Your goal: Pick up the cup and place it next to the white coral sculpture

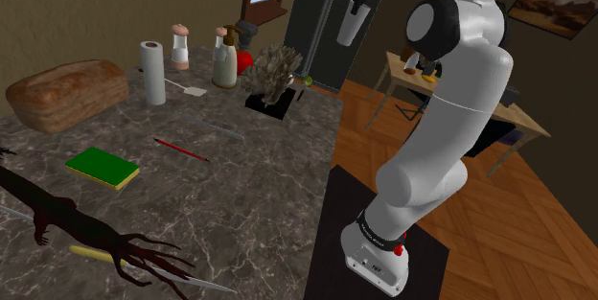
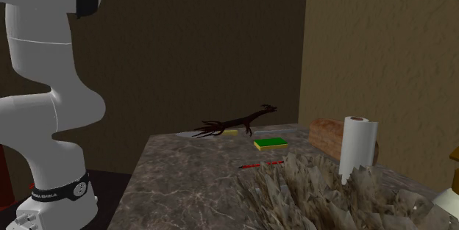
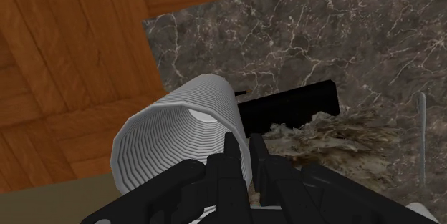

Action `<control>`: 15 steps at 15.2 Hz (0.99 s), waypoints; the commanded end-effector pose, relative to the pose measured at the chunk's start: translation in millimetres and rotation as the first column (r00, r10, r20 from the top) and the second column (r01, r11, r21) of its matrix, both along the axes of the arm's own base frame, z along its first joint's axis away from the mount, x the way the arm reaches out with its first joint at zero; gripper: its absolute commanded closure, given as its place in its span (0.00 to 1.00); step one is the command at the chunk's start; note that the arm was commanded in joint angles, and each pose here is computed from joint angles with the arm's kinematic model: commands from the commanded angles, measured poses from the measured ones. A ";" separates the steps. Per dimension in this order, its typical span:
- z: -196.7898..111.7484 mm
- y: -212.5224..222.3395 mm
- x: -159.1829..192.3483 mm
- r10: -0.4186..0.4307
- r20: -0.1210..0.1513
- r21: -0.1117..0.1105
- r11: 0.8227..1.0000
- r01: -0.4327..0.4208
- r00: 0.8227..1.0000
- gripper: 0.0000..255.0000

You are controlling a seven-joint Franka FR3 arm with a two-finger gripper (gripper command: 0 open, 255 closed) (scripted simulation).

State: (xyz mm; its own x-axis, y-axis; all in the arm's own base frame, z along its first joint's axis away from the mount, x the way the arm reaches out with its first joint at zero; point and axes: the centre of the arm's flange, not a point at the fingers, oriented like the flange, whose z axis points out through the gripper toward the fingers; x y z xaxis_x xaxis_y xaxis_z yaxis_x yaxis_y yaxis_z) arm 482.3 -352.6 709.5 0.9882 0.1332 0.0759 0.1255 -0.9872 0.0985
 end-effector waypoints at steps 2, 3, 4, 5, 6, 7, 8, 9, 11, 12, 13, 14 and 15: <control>-6.4 -20.2 1.3 0.002 0.000 -0.001 1.000 -0.002 1.000 1.00; -11.6 -20.2 1.3 0.002 0.000 -0.001 1.000 -0.002 1.000 1.00; -16.9 -20.2 1.3 0.002 0.000 -0.001 1.000 -0.002 1.000 1.00; -22.2 -20.2 1.3 0.002 0.000 -0.001 1.000 -0.002 1.000 1.00; -27.5 -20.2 1.3 0.002 0.000 -0.001 1.000 -0.002 1.000 1.00; -32.8 -20.2 1.3 0.002 0.000 -0.001 1.000 -0.002 1.000 1.00; -38.0 -20.2 1.3 0.002 0.000 -0.001 1.000 -0.002 1.000 1.00; -43.3 -20.2 1.3 0.002 0.000 -0.001 1.000 -0.002 1.000 1.00; -53.9 -20.2 1.3 0.002 0.000 -0.001 1.000 -0.002 1.000 1.00; -59.2 -20.2 1.3 0.002 0.000 -0.001 1.000 -0.002 1.000 1.00; -64.4 -20.2 1.3 0.002 0.000 -0.001 1.000 -0.002 1.000 1.00; -69.7 -20.2 1.3 0.002 0.000 -0.001 1.000 -0.002 1.000 1.00; -75.0 -20.2 1.3 0.002 0.000 -0.001 1.000 -0.002 1.000 1.00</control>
State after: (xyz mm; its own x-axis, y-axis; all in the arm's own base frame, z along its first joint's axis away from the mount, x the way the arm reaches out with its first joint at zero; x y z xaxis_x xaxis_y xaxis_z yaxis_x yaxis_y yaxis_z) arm 484.5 -372.8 639.9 0.9880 0.1351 0.0753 0.1275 -0.9869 0.0988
